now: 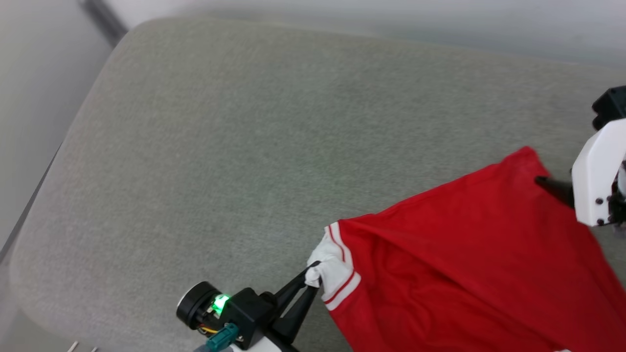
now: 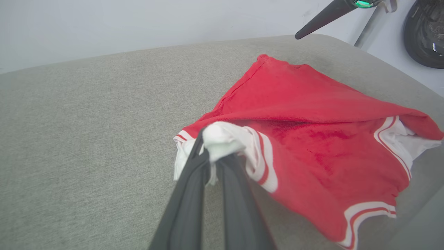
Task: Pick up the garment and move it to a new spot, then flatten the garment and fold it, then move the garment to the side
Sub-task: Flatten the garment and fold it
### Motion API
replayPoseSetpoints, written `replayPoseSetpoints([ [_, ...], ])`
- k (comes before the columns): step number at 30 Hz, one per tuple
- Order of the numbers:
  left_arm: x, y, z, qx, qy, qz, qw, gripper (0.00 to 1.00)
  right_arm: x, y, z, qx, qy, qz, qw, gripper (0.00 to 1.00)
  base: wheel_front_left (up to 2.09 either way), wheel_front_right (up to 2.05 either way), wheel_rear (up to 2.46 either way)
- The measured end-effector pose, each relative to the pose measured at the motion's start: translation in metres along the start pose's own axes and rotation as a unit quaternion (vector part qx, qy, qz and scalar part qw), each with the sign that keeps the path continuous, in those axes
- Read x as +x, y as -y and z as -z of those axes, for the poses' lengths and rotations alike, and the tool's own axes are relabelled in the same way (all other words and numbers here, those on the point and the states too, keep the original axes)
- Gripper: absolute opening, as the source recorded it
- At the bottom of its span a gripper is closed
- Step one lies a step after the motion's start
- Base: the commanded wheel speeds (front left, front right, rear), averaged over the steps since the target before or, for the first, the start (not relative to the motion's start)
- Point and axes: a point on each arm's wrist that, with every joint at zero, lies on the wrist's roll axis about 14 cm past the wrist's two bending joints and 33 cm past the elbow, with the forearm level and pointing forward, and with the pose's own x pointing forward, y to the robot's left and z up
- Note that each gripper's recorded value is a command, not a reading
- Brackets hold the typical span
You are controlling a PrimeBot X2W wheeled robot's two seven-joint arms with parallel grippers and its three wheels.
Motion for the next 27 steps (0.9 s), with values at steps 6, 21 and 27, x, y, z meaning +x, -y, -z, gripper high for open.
replayPoseSetpoints([
  [6,0.001,-0.005,-0.001,-0.006,-0.002,-0.020,1.000,0.00,0.049,0.008,-0.001,0.001,-0.046,0.005,0.999,1.00,0.00,0.00,0.00],
  [21,-0.001,-0.022,0.012,-0.015,-0.025,-0.064,0.998,0.00,0.110,0.005,0.021,-0.026,-0.111,-0.009,0.993,1.00,0.00,0.00,0.00],
  [27,-0.002,-0.023,0.009,-0.014,-0.019,-0.066,0.998,0.00,0.108,0.008,0.020,-0.029,-0.093,-0.005,0.995,0.00,0.00,0.00,0.00],
])
